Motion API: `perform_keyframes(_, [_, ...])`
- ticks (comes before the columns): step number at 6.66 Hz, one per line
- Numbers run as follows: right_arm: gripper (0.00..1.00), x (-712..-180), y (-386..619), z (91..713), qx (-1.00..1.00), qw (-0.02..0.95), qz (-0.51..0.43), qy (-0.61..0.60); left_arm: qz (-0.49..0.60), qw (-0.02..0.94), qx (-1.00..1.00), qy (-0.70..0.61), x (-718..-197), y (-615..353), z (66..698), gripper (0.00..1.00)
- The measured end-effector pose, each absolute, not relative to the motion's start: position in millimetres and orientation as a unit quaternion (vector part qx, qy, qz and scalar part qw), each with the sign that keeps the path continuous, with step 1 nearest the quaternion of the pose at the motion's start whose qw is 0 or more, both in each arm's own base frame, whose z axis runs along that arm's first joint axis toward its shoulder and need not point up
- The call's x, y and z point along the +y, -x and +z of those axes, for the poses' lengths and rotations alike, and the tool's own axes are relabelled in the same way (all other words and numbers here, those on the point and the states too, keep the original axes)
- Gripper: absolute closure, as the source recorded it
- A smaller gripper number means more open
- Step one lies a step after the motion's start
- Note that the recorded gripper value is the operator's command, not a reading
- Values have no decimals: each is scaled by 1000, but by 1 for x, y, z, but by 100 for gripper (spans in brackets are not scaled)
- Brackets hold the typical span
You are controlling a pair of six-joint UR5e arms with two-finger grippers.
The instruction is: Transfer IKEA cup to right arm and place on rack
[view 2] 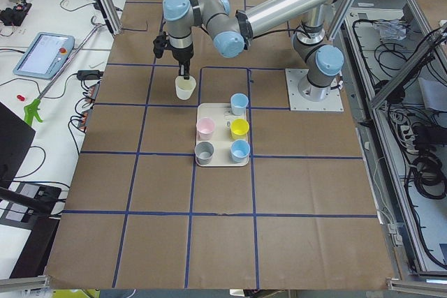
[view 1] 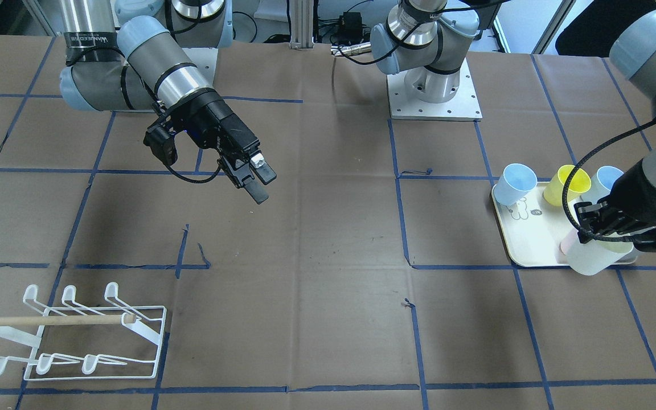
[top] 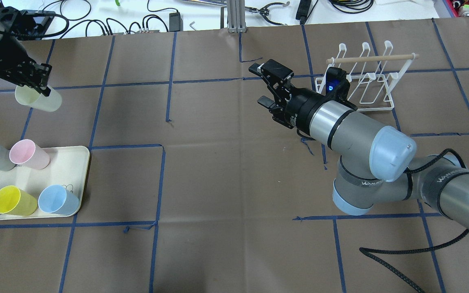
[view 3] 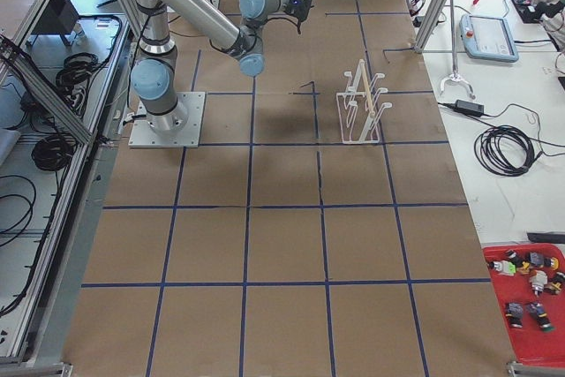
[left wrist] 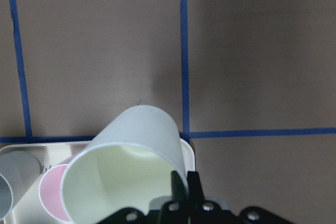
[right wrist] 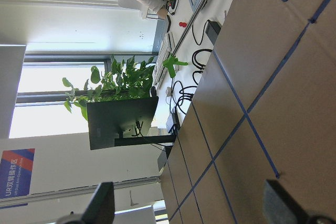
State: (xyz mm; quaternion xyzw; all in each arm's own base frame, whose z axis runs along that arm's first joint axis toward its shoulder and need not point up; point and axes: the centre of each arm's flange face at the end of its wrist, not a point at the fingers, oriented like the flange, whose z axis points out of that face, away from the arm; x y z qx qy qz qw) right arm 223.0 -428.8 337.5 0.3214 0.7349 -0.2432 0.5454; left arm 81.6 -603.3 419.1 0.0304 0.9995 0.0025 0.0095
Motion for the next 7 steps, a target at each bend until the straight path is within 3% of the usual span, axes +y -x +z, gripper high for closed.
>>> perform_keyframes(3, [1,-430,-223,337,735,545,-244,-321,-52,-58,994,-77,-609,7,456,100])
perform_keyframes(7, [0,-427,-218,333,727,545,-251,-334,-221,-290,922,-133,-555,90,480,100])
